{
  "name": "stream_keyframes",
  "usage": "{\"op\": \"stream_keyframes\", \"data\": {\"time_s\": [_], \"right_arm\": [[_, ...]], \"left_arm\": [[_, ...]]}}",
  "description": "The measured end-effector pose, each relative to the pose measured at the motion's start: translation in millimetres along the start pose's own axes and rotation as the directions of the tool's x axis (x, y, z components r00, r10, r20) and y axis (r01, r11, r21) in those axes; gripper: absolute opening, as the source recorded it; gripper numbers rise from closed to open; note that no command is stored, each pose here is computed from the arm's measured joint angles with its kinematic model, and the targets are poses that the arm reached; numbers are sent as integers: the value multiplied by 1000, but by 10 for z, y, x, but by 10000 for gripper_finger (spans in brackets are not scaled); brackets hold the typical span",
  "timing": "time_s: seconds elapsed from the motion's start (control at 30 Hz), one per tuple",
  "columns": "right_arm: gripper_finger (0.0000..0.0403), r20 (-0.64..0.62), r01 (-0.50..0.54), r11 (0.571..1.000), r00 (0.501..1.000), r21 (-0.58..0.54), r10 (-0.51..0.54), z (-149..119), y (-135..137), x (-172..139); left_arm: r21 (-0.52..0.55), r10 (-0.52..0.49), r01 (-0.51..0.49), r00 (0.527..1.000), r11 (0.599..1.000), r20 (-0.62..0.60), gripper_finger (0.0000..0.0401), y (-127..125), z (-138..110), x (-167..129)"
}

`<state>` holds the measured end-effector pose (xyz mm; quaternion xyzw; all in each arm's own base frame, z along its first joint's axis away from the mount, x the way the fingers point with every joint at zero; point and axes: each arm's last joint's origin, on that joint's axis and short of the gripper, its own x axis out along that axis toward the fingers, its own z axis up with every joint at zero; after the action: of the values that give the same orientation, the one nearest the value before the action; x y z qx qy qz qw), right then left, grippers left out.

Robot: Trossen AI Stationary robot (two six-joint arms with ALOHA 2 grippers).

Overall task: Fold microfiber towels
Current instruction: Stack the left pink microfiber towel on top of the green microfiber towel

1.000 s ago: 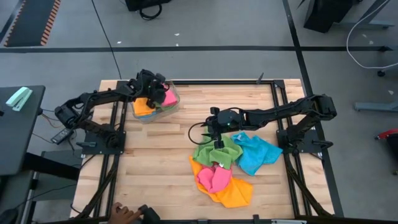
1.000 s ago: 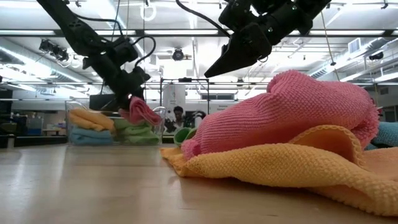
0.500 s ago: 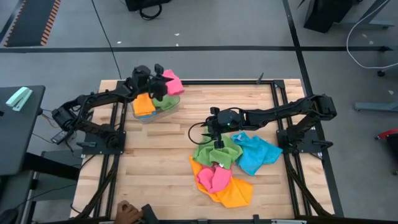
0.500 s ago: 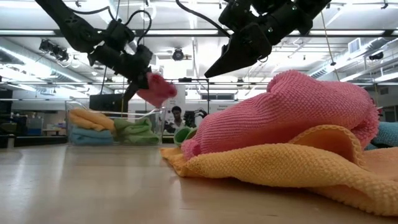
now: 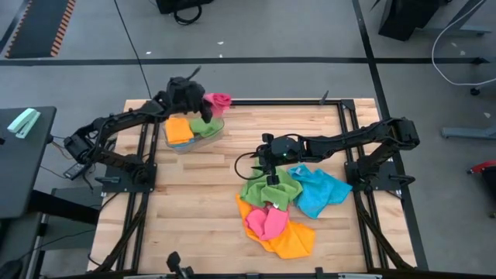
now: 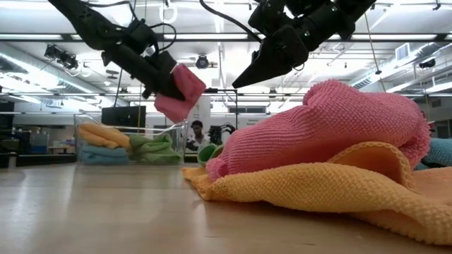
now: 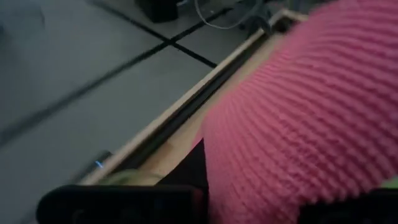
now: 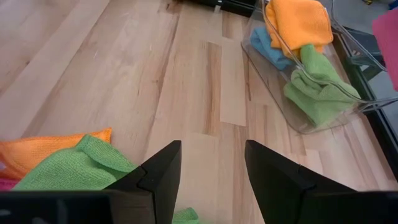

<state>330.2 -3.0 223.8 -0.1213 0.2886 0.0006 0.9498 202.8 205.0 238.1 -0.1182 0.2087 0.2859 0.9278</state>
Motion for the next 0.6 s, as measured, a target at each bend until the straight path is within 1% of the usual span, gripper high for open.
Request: {"op": "stream_keyframes", "data": {"time_s": [0.07, 0.13, 0.23, 0.27, 0.33, 0.4, 0.5, 0.6], "right_arm": [[186, 0, 0, 1000, 1000, 4, 0, 1, 0, 0], [186, 0, 0, 1000, 1000, 9, 0, -1, 1, 0], [186, -2, -12, 1000, 1000, 6, 12, 6, 45, -3], [186, -3, -19, 1000, 1000, -3, 19, 9, 70, -5], [186, 1, -30, 999, 1000, -22, 30, 20, 115, -9], [186, 10, -36, 999, 999, -39, 36, 33, 143, -12], [184, 10, -38, 998, 999, -45, 39, 35, 154, -13], [178, 17, -35, 998, 999, -55, 36, 41, 150, -12]], "left_arm": [[-112, -40, 39, 999, 993, -10, 42, -10, -30, 3], [-200, -85, 78, 996, 977, -26, 37, -50, -87, 14], [-271, -113, 101, 993, 957, -30, 14, -147, -200, 43], [-289, -114, 105, 993, 952, -12, 14, -173, -227, 47], [-317, -94, 106, 994, 943, 54, 14, -214, -230, 24], [-331, -45, 83, 992, 940, 120, 20, -250, -221, -21], [-337, 21, 26, 990, 941, 137, 17, -290, -312, -101], [-379, 25, 46, 984, 924, 179, 13, -292, -383, -179]]}}
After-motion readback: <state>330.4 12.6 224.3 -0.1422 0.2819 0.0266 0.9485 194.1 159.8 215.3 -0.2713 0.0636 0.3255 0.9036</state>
